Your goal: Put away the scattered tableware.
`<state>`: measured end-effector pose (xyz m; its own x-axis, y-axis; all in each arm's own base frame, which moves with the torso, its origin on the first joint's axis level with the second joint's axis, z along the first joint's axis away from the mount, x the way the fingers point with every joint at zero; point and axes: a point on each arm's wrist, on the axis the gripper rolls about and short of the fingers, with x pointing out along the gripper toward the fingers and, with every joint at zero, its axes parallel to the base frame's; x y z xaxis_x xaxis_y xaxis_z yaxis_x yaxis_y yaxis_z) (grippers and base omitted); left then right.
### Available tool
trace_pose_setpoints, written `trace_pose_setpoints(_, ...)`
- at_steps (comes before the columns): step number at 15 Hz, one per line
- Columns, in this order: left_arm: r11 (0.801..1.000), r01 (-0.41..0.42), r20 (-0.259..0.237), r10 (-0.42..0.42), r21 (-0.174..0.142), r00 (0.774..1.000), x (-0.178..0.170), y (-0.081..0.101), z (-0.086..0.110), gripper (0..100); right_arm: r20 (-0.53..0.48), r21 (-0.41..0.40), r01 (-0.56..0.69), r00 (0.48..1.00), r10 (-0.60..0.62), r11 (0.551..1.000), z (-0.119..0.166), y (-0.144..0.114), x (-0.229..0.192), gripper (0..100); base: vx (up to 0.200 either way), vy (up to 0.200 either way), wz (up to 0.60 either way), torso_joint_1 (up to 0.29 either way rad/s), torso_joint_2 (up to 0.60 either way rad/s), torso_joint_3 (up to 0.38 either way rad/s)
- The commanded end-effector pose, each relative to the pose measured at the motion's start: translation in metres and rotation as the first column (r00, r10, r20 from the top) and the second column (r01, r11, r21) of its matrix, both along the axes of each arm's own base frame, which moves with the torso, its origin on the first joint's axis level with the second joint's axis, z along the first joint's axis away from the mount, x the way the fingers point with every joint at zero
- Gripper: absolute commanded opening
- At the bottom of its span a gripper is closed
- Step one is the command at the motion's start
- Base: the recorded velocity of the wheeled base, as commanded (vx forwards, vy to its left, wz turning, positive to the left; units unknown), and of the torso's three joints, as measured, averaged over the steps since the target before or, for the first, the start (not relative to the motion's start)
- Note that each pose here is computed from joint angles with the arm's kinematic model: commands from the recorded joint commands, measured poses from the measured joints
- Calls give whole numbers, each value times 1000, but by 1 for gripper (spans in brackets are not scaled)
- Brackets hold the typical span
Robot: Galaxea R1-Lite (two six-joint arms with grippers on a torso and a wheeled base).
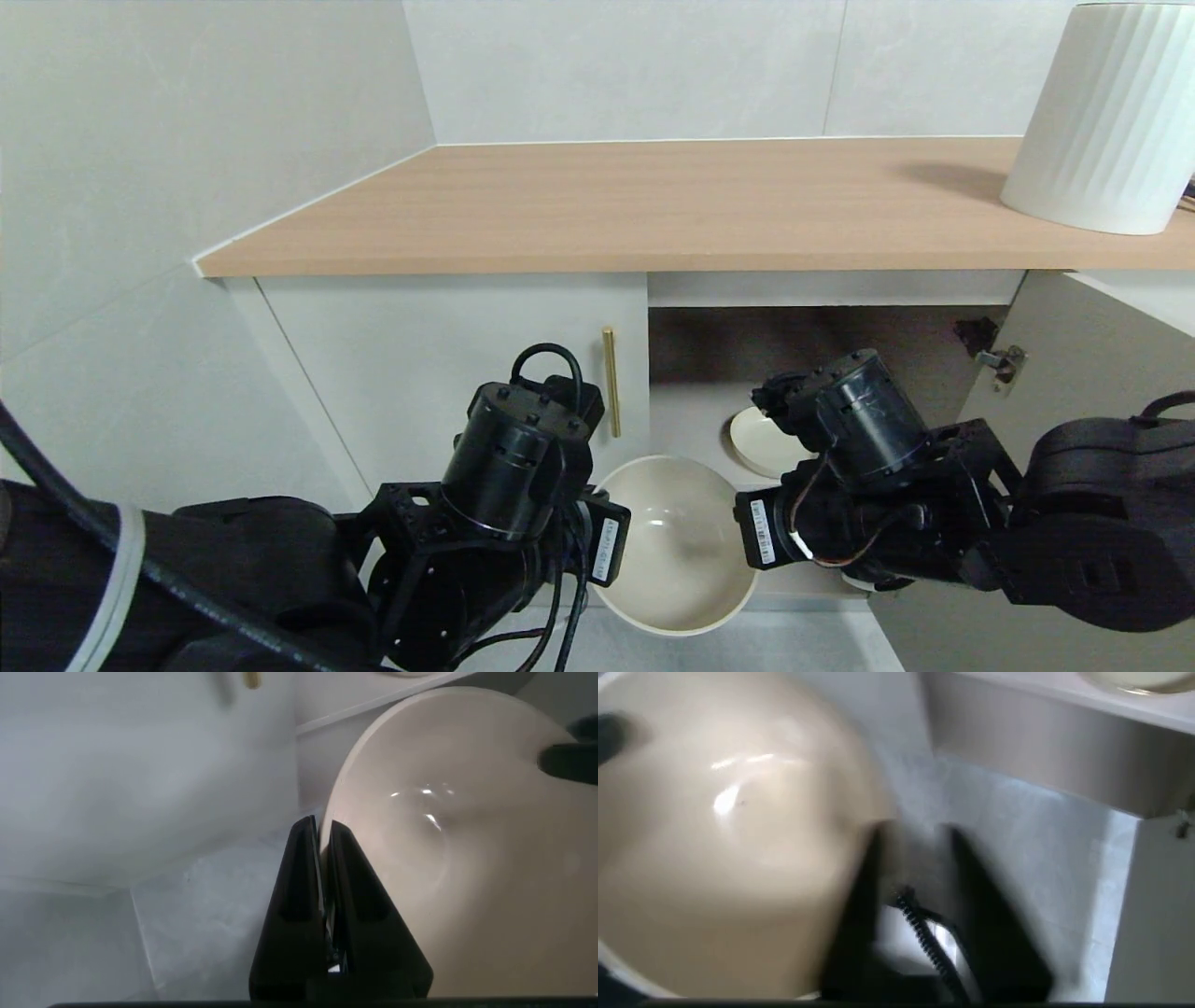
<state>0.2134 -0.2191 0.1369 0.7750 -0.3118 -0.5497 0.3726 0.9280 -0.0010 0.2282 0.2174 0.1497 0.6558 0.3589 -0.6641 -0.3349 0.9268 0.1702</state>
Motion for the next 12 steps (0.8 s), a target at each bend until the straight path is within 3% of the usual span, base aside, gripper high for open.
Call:
trace_pose_setpoints(1, 1000, -4, 0, 4, 3, 1000, 0, 1, 0, 0, -6, -11, 6, 1000, -6, 1000, -2, 0, 0, 0, 0, 0, 0, 0, 0, 0)
trace_pose_setpoints(6, 1000, -6, -2, 6, 13, 1000, 0, 1, -1, 0, -8, -12, 6, 1000, -6, 1000, -3, 0, 1, 0, 0, 0, 0, 0, 0, 0)
trace_pose_setpoints(7, 1000, -5, -4, 5, 18, 1000, -1, 1, -2, 100, -9, -15, 5, 1000, -5, 1000, -4, 0, 1, 0, 0, 0, 0, 0, 0, 0)
trace_pose_setpoints(12, 999, -14, 10, 14, 31, 1000, 0, 2, -2, 100, -14, -19, 10, 1000, -11, 1000, -6, 1, 4, 0, 0, 0, 0, 0, 0, 0)
